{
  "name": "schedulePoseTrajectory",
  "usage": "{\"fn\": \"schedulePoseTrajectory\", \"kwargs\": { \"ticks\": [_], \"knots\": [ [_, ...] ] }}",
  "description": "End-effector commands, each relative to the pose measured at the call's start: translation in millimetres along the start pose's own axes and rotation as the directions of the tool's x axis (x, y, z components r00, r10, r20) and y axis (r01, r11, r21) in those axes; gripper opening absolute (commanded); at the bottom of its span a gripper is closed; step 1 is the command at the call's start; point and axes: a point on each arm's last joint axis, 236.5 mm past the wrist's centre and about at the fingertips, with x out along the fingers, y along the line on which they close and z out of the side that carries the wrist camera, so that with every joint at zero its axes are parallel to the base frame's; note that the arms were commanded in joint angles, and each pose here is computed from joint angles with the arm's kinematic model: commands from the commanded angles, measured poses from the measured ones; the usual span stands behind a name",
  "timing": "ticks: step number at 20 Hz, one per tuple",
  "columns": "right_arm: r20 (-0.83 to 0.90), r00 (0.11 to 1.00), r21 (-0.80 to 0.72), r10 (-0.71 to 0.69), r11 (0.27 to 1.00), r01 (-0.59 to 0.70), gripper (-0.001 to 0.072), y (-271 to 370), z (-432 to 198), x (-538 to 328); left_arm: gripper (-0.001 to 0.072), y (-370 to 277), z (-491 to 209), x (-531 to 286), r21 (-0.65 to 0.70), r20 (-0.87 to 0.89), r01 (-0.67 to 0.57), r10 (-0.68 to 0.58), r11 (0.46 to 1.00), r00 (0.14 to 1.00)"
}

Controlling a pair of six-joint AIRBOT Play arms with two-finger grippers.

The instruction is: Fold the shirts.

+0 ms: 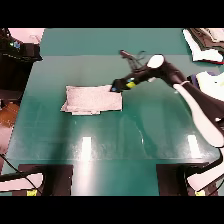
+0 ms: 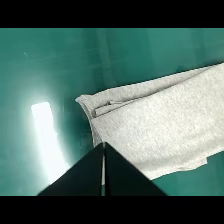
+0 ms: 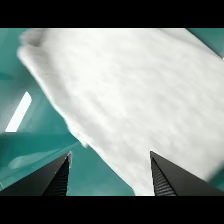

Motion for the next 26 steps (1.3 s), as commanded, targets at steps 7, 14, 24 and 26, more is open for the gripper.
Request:
{"fn": "schedulePoseTrajectory", "kwargs": {
  "ticks": [7,14,24,26],
  "knots": [
    [0.041,0.999,0.420,-0.004,0.907,-0.014,0.0678,-85,-50,13,0.0021,-9,6,0,-0.006,0.025,0.037,-0.037,0.999,0.999],
    [0.000,0.998,0.303,0.070,0.951,-0.067,0.0551,-40,-25,83,0.0021,-9,6,0,-0.006,0.023,0.038,-0.038,0.999,0.999],
    [0.012,0.994,0.173,0.111,0.979,-0.112,0.0015,-10,1,67,0.0021,-23,-1,2,0.006,-0.008,0.062,-0.062,0.998,0.998],
    [0.047,0.996,0.159,0.071,0.984,-0.077,0.0015,-27,13,25,0.0021,-42,-1,5,0.041,-0.016,0.087,-0.087,0.995,0.996]
  ]
}}
